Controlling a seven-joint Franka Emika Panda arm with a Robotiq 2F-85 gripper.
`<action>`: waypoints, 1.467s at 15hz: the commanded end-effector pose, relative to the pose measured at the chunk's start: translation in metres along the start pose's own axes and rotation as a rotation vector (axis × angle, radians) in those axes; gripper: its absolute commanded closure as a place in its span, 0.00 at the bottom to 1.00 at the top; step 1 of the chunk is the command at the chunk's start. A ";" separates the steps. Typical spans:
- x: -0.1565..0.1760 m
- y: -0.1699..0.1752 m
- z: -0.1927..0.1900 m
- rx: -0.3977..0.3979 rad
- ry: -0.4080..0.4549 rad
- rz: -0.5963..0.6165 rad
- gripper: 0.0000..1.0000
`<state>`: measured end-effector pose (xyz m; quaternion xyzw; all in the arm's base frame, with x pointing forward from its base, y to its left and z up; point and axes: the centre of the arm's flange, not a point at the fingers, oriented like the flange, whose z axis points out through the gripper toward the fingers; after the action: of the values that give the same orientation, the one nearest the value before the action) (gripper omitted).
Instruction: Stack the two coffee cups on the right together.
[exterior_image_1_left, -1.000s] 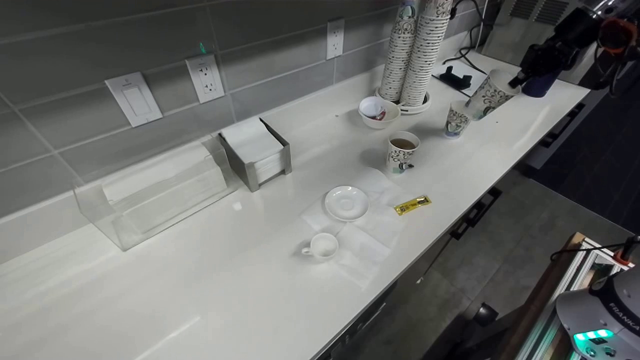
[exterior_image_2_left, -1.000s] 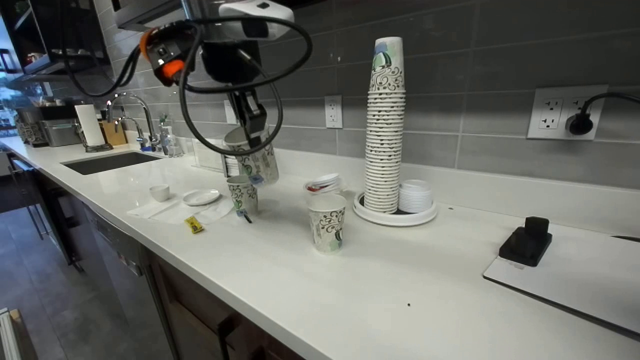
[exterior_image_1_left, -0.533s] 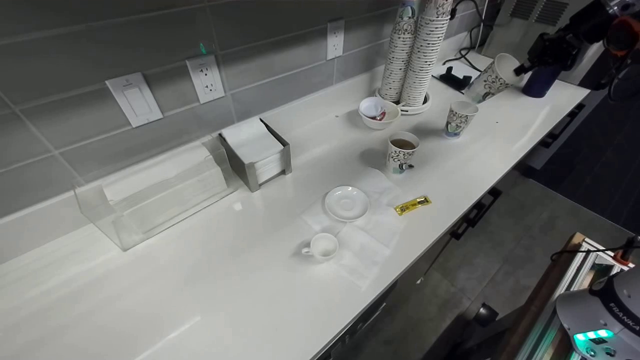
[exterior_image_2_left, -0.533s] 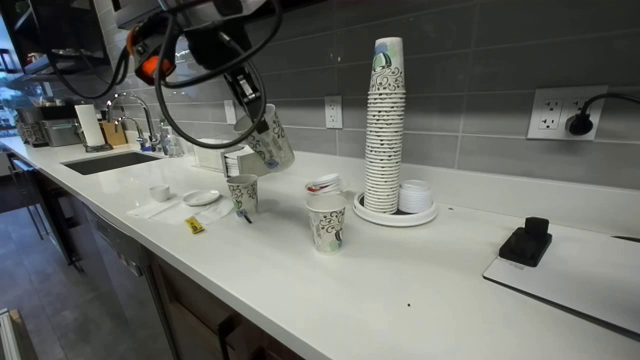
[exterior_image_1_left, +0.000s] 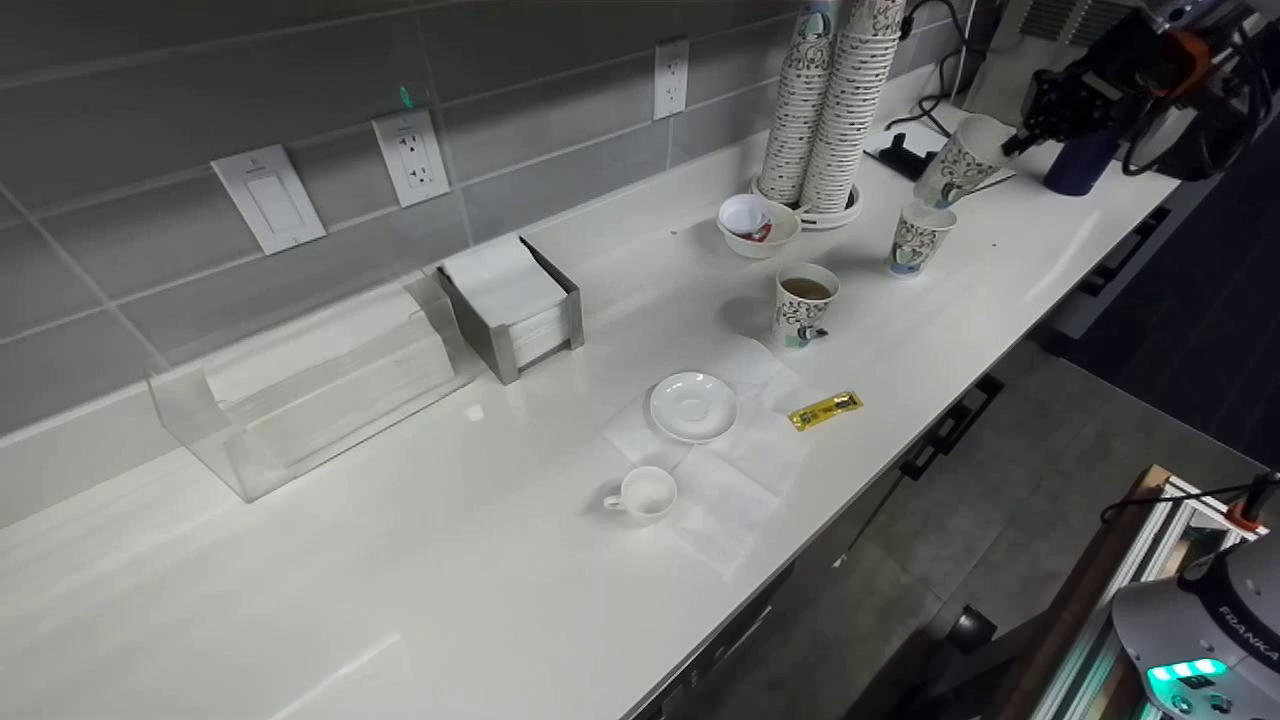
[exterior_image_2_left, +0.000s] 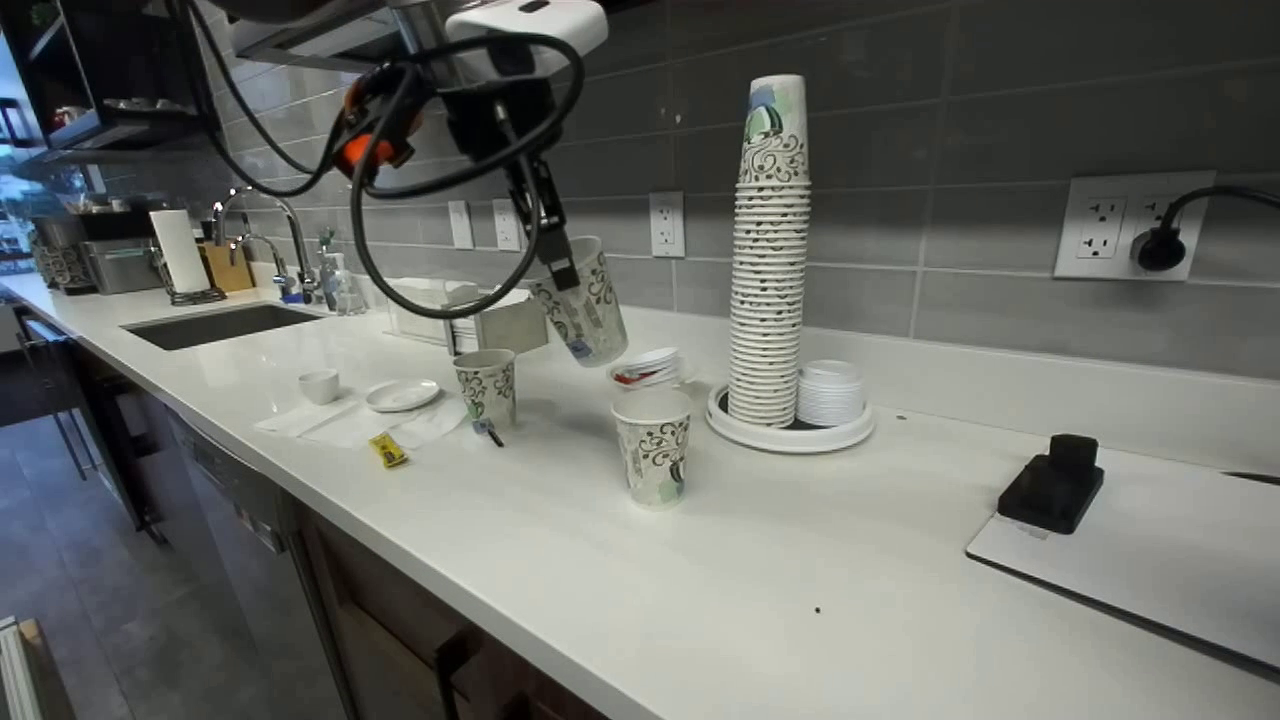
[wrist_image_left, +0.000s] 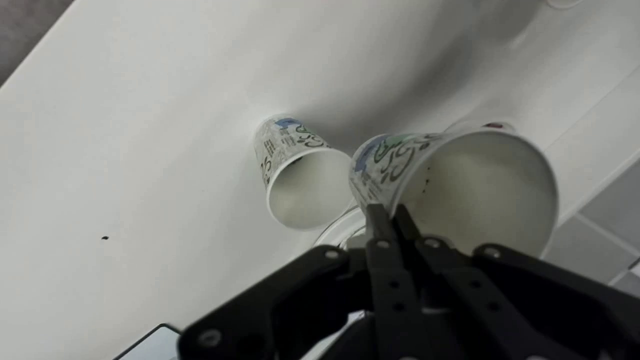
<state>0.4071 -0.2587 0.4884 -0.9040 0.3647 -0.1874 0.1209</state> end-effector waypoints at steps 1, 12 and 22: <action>0.036 -0.006 0.002 -0.052 -0.019 0.075 0.99; 0.062 0.011 0.010 -0.101 -0.052 0.186 0.99; 0.082 0.003 0.044 -0.188 -0.130 0.224 0.99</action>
<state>0.4648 -0.3094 0.4680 -0.8780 0.4602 -0.0973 0.0885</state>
